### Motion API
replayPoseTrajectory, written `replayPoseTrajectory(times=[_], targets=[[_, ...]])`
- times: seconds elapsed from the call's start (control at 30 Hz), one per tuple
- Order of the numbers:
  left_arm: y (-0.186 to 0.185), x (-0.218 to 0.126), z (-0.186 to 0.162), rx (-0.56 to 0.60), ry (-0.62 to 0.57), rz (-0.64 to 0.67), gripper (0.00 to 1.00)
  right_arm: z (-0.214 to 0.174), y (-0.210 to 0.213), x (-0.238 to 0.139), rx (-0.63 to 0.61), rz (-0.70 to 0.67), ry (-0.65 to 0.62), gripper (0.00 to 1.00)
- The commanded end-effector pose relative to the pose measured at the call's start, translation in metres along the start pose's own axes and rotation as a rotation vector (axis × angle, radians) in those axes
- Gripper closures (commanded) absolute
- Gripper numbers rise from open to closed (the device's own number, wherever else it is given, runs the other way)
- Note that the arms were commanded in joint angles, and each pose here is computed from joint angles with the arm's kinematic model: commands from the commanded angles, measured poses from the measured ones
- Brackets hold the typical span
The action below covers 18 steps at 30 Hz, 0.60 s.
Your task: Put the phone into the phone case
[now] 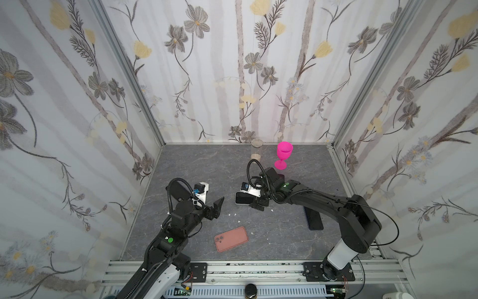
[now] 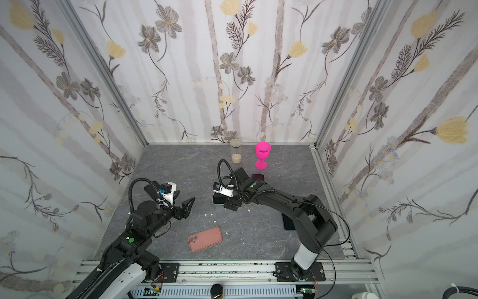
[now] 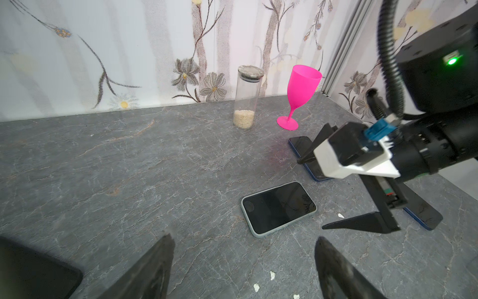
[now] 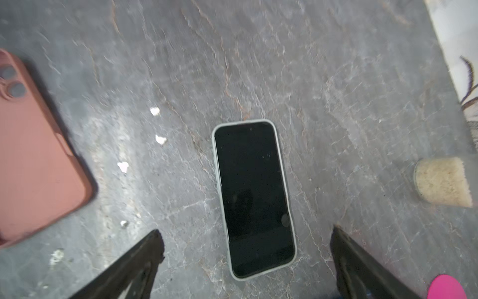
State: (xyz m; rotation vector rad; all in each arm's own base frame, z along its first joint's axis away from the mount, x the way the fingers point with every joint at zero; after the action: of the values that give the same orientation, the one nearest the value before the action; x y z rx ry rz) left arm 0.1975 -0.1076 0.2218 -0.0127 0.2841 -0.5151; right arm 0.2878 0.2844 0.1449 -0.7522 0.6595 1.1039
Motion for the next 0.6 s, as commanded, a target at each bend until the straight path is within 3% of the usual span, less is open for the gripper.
replayPoseTrajectory(times=[0.0,0.27,0.57], targets=[[0.002,0.001,0.002,0.007,-0.023,0.021,0.13,-0.005,-0.009,0.007,-0.031,0.001,0.018,0.0],[0.003,0.003,-0.001,0.006,-0.011,0.024,0.11,-0.019,-0.017,0.034,0.028,0.13,0.112,0.0],[0.004,0.003,-0.001,0.014,-0.011,0.036,0.1,-0.025,-0.018,0.049,0.042,0.163,0.176,0.0]])
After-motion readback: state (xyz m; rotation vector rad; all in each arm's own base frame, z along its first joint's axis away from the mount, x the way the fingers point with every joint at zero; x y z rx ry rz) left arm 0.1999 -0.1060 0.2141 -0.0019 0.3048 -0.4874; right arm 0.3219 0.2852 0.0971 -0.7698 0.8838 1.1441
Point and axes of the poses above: each gripper's point midway between its finger pads, its own x axis out along the fingers, its own y axis along the line the jaws close on, z = x × y, the point moved 6 cm from there along -x, back along the fingers, and after that the axes turned 5 degrees about x, right-handed, at the moved point
